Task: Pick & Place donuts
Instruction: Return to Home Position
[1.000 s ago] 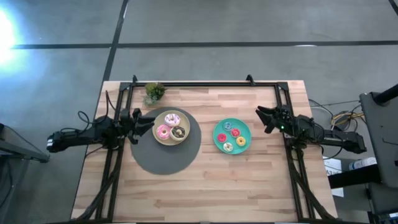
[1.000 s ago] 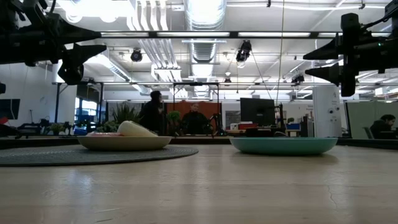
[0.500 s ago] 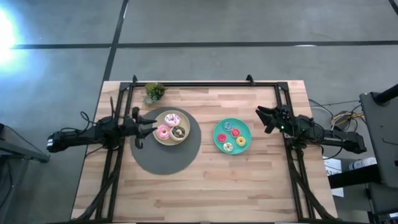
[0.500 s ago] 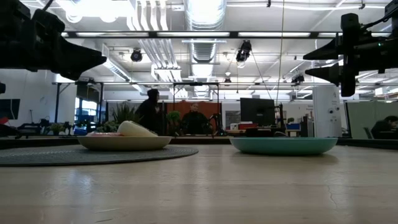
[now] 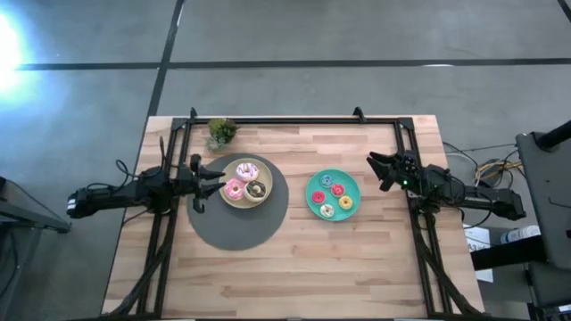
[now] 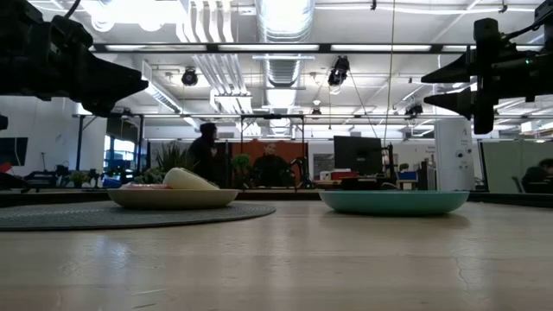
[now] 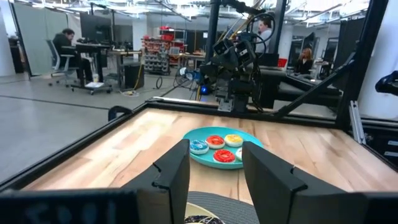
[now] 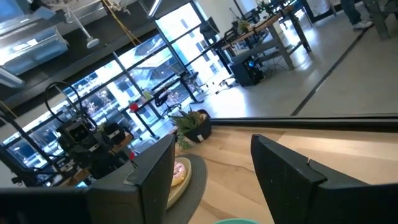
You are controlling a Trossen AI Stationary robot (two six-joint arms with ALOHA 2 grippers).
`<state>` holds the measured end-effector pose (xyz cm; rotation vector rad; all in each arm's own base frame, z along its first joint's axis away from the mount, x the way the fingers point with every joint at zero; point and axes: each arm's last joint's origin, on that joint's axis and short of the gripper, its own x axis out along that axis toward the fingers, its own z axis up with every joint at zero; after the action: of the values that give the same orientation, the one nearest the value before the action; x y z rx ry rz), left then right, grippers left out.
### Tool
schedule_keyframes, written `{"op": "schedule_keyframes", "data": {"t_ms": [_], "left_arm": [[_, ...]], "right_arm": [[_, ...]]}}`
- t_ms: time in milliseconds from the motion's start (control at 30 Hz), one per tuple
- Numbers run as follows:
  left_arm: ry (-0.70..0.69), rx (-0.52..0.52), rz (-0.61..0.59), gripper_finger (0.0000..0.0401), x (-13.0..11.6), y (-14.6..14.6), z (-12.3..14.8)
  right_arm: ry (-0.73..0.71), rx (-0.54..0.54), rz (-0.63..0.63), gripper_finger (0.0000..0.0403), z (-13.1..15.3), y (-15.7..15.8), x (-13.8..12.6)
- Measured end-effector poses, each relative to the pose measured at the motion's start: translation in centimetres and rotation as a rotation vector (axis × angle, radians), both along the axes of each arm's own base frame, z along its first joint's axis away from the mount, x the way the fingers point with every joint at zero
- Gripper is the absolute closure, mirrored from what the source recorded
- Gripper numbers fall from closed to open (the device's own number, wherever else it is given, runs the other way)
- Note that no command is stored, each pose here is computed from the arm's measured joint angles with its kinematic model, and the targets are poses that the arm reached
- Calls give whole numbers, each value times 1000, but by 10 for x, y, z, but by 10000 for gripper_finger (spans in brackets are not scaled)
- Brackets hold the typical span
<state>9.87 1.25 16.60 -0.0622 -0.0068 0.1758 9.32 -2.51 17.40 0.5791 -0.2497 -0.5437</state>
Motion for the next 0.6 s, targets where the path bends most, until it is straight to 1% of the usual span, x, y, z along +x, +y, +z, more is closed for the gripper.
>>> {"op": "schedule_keyframes", "data": {"t_ms": [367, 467, 533, 600], "left_arm": [[0, -2, 1, 279, 0, 0, 0], [0, -2, 1, 279, 0, 0, 0], [0, -2, 2, 279, 0, 0, 0], [0, -2, 2, 279, 0, 0, 0]], "right_arm": [[0, 0, 0, 199, 0, 0, 0], [16, -53, 7, 199, 1, 1, -1], [14, -92, 76, 199, 3, 5, -1], [39, -206, 202, 199, 5, 10, 1]]}}
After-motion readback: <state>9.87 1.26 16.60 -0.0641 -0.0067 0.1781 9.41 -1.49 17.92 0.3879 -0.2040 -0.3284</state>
